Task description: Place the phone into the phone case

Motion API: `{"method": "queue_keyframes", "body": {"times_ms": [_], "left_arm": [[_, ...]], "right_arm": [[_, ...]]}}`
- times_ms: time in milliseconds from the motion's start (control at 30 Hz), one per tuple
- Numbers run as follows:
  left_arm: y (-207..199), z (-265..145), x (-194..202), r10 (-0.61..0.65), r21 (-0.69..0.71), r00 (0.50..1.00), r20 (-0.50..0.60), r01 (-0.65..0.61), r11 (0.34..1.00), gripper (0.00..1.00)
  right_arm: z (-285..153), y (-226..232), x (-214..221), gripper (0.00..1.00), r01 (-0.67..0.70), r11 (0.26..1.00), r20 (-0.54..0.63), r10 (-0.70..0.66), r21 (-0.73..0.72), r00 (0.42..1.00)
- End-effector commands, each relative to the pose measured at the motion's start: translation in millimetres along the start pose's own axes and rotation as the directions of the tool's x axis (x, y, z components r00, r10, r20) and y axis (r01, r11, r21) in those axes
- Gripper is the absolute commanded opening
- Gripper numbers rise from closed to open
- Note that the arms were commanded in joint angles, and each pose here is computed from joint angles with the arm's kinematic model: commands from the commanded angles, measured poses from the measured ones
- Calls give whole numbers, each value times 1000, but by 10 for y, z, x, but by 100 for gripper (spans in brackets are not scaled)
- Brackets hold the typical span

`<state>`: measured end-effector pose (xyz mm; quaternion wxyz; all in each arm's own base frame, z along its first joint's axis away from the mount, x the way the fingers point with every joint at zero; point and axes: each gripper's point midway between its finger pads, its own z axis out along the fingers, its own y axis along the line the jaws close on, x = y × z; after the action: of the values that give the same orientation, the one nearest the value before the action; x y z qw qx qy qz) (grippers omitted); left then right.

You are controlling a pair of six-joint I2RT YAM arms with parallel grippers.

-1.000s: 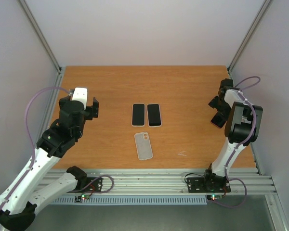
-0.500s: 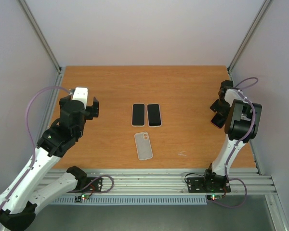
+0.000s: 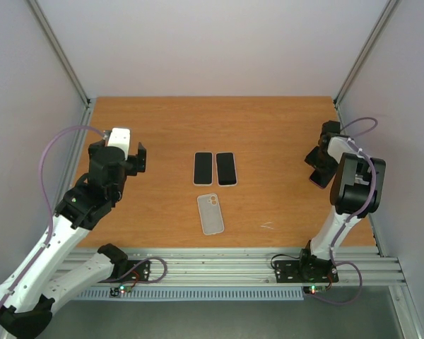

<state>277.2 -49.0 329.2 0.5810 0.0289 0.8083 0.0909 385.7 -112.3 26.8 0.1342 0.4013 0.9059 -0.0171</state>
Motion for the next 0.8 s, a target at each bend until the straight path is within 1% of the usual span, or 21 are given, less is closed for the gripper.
{"method": "queue_keyframes", "body": {"times_ms": [0, 100, 200, 267, 433, 600, 767], "left_arm": [[7, 7, -100, -22, -1, 999, 37, 22, 1000, 99], [-7, 25, -83, -18, 0, 999, 31, 18, 1000, 99], [-24, 39, -72, -13, 4, 1000, 24, 12, 1000, 99], [-28, 40, -74, -12, 6, 1000, 23, 12, 1000, 99], [-19, 23, -82, -17, 8, 999, 29, 17, 1000, 99], [-38, 17, -88, -19, 21, 999, 30, 18, 1000, 99], [-38, 16, -85, -19, 21, 999, 30, 18, 1000, 99]], "right_arm": [[133, 247, 637, 56, 35, 993, -183, -55, -110, 982], [55, 209, 636, 59, 49, 994, -156, -63, -93, 986], [-38, 12, 446, 70, 67, 998, -81, -65, 18, 995], [-79, -94, 323, 77, 56, 996, -57, -52, 67, 997], [-74, -262, 67, 98, 17, 993, -30, -13, 120, 999], [56, -291, -10, 99, 23, 993, -72, -15, 113, 997], [213, -242, 84, 99, 8, 999, -141, -2, 46, 990]]}}
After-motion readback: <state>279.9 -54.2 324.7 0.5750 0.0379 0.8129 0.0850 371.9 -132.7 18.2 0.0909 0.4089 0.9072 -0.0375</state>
